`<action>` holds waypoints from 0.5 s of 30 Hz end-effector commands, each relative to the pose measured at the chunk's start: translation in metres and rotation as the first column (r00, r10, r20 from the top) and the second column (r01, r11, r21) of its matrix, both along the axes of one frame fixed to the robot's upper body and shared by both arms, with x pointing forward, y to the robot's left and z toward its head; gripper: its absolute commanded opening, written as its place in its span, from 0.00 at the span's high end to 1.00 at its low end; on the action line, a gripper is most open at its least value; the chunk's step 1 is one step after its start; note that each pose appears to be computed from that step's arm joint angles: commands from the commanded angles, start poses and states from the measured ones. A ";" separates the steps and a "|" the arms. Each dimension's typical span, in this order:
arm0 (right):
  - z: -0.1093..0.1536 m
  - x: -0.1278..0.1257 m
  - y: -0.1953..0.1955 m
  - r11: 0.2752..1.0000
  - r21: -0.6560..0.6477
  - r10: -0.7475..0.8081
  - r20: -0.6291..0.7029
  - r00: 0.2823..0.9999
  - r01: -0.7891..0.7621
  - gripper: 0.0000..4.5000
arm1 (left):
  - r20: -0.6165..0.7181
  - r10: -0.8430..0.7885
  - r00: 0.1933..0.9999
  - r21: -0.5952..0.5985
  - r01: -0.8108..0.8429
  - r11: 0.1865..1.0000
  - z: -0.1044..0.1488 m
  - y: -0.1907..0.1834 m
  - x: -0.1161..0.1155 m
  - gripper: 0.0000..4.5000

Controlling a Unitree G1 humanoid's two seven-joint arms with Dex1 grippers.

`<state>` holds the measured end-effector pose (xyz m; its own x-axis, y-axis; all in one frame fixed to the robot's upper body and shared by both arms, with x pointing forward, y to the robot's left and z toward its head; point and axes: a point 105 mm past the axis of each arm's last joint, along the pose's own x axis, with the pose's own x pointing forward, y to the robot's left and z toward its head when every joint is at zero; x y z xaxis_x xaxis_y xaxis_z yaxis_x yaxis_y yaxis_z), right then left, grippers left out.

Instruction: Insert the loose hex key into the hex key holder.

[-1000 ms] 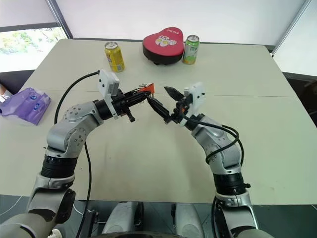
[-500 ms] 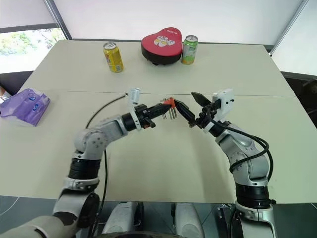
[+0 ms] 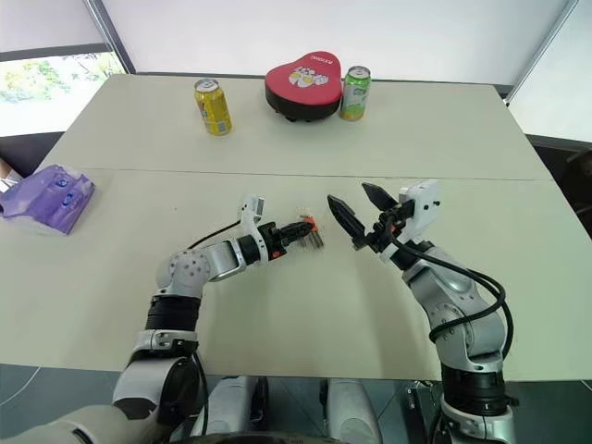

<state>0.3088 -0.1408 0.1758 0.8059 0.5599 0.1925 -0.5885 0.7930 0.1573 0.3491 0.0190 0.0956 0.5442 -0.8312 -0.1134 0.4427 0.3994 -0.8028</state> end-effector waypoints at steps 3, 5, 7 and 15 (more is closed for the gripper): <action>0.013 -0.007 0.001 1.000 -0.017 0.009 0.062 0.998 -0.008 0.00 | 0.060 -0.017 0.998 0.058 0.014 0.998 0.002 0.004 -0.003 0.05; 0.009 -0.009 -0.002 0.997 -0.075 0.024 0.054 0.998 -0.020 0.00 | 0.166 -0.051 0.985 0.134 0.029 0.991 0.012 0.013 -0.007 0.02; 0.005 -0.010 -0.005 0.991 -0.132 0.040 0.045 0.998 -0.034 0.00 | 0.239 -0.091 0.967 0.193 0.044 0.980 0.018 0.020 -0.013 0.02; -0.031 -0.030 -0.032 0.714 -0.654 0.228 -0.120 0.966 -0.250 0.00 | 0.456 -0.298 0.839 0.399 0.107 0.911 0.051 0.070 -0.052 0.02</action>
<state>0.2830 -0.1743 0.1419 0.6658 0.6876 -0.2897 -0.7461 0.6083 -0.2709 0.3046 0.0921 0.1281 0.4586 -0.8590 -0.2276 0.7877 0.5115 -0.3434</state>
